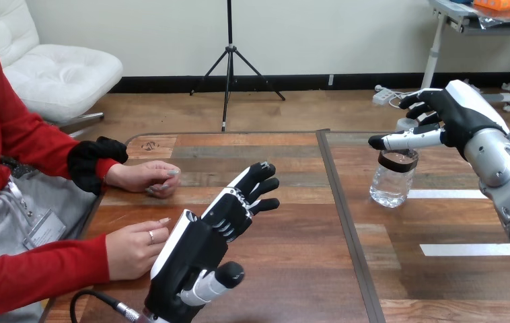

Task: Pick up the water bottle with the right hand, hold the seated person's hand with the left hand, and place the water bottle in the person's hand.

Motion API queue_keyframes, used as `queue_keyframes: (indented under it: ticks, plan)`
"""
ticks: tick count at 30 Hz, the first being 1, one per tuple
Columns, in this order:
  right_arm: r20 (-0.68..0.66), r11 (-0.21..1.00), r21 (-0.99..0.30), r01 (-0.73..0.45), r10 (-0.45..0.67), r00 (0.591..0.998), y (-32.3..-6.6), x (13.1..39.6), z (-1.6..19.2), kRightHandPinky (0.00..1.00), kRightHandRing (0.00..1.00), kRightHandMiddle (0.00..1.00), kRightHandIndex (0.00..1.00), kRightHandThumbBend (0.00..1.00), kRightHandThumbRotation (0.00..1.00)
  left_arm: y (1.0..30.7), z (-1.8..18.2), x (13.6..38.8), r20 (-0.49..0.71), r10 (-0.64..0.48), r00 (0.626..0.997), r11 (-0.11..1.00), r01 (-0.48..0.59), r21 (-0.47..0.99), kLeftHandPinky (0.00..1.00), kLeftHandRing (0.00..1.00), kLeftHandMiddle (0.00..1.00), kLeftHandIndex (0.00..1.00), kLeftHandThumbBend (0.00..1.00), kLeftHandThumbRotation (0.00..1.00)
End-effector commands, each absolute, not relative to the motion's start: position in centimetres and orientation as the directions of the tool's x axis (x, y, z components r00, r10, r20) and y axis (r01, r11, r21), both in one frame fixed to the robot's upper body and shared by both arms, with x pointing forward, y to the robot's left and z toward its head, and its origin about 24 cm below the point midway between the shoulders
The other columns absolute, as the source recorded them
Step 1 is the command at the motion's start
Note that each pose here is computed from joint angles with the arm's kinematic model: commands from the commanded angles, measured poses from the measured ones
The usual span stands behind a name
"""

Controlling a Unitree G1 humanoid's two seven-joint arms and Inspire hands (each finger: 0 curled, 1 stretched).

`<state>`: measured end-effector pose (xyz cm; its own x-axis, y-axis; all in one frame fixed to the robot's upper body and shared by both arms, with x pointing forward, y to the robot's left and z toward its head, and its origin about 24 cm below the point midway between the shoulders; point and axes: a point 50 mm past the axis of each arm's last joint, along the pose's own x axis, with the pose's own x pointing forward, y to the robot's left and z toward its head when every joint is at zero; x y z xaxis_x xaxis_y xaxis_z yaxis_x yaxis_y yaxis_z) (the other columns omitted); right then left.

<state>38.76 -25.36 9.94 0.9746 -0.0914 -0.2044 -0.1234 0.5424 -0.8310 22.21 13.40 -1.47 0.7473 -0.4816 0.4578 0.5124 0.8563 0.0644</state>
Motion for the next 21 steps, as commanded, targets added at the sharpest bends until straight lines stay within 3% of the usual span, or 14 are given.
queue_keyframes:
  ticks: [1, 11, 21]
  plan:
    - [-0.116, 0.543, -0.837, -0.069, -0.053, 0.992, -23.78, 40.03, 12.4, 0.64, 0.75, 0.79, 0.79, 1.0, 0.36, 12.48, -0.54, 22.66, 0.518, -0.459, 0.722, 0.861, 0.505, 0.06, 0.84, 0.91, 0.94, 0.92, 1.0, 0.8]
    - [-0.117, 0.57, -0.819, -0.066, -0.054, 0.992, -23.53, 39.97, 12.03, 0.67, 0.75, 0.78, 0.77, 1.0, 0.28, 12.75, -0.49, 22.54, 0.523, -0.454, 0.721, 0.866, 0.495, 0.07, 0.84, 0.91, 0.93, 0.91, 1.0, 0.8]
    - [-0.136, 0.579, -0.811, -0.079, -0.056, 0.989, -23.55, 39.86, 11.6, 0.62, 0.7, 0.74, 0.73, 0.96, 0.18, 12.97, -0.41, 22.5, 0.534, -0.442, 0.72, 0.872, 0.484, 0.07, 0.82, 0.9, 0.93, 0.9, 1.0, 0.81]
